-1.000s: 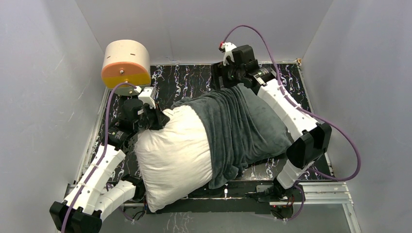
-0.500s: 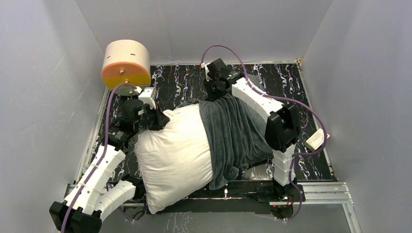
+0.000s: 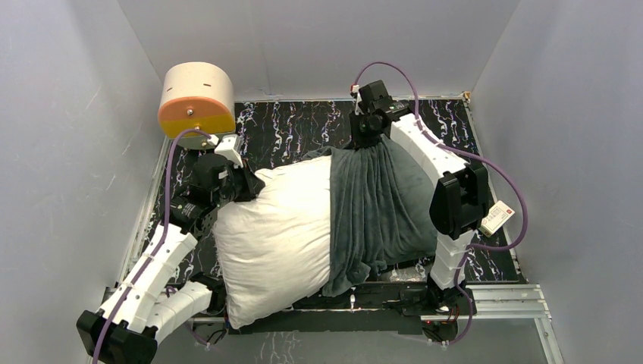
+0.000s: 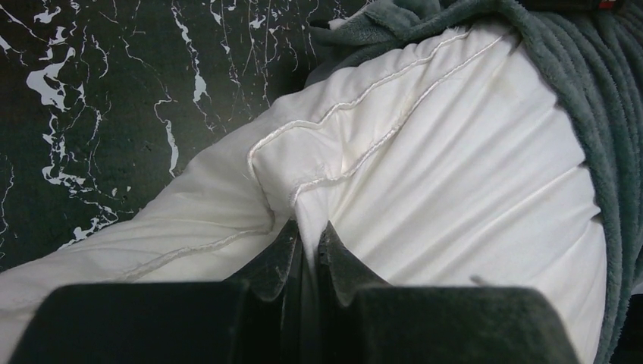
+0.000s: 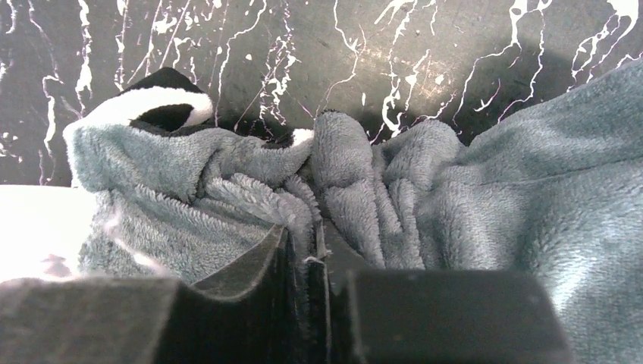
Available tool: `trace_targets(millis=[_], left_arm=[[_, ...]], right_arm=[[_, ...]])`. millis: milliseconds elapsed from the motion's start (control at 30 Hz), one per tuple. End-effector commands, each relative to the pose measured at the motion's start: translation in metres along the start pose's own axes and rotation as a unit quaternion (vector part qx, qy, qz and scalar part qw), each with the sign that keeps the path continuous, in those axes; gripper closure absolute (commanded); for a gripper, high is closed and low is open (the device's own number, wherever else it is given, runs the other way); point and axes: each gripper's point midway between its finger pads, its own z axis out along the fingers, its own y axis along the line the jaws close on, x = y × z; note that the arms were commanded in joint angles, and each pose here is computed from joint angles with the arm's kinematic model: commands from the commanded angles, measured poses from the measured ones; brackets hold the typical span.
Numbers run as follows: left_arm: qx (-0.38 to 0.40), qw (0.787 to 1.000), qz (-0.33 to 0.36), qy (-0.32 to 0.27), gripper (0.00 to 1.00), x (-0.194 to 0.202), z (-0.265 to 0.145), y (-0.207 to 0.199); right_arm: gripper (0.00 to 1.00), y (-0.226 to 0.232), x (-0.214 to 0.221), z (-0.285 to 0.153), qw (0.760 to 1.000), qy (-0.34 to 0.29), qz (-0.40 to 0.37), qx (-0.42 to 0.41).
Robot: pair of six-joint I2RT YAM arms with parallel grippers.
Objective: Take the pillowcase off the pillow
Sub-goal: Remove the pillow from the pillowcase.
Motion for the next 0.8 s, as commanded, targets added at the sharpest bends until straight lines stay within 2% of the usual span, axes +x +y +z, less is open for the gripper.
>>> trace_targets(millis=[0, 33, 67, 200, 300, 400, 533, 633, 700, 767], left_arm=[[-0.078, 0.996, 0.026, 0.036, 1.00, 0.017, -0.012, 0.036], [-0.071, 0.996, 0.028, 0.034, 1.00, 0.015, -0.009, 0.033], [-0.066, 0.997, 0.030, 0.034, 1.00, 0.012, -0.005, 0.031], [-0.059, 0.997, 0.033, 0.035, 1.00, 0.001, 0.014, 0.026], [-0.063, 0.997, 0.038, 0.039, 1.00, -0.009, 0.031, 0.025], [-0.071, 0.996, 0.046, 0.036, 1.00, -0.030, 0.047, 0.022], [-0.100, 0.994, 0.044, 0.027, 1.00, -0.063, 0.071, 0.030], [-0.093, 0.995, 0.034, 0.026, 1.00, -0.086, 0.092, 0.032], [-0.095, 0.995, 0.032, 0.021, 1.00, -0.101, 0.099, 0.032], [-0.102, 0.994, 0.031, 0.015, 1.00, -0.113, 0.098, 0.034]], right_arm=[[0.67, -0.058, -0.066, -0.068, 0.990, -0.127, 0.006, 0.067], [0.56, -0.044, -0.069, -0.078, 0.989, -0.139, 0.002, 0.046], [0.51, -0.031, -0.070, -0.089, 0.987, -0.155, -0.007, 0.031], [0.32, 0.006, -0.056, -0.126, 0.971, -0.235, -0.043, -0.017], [0.24, 0.024, -0.033, -0.155, 0.960, -0.268, -0.042, -0.065], [0.23, 0.045, 0.006, -0.171, 0.958, -0.253, -0.037, -0.131], [0.23, 0.077, 0.075, -0.178, 0.952, -0.202, -0.031, -0.229], [0.24, 0.096, 0.124, -0.176, 0.943, -0.157, -0.043, -0.290], [0.25, 0.101, 0.154, -0.165, 0.942, -0.126, -0.043, -0.308], [0.25, 0.090, 0.168, -0.145, 0.958, -0.106, -0.014, -0.268]])
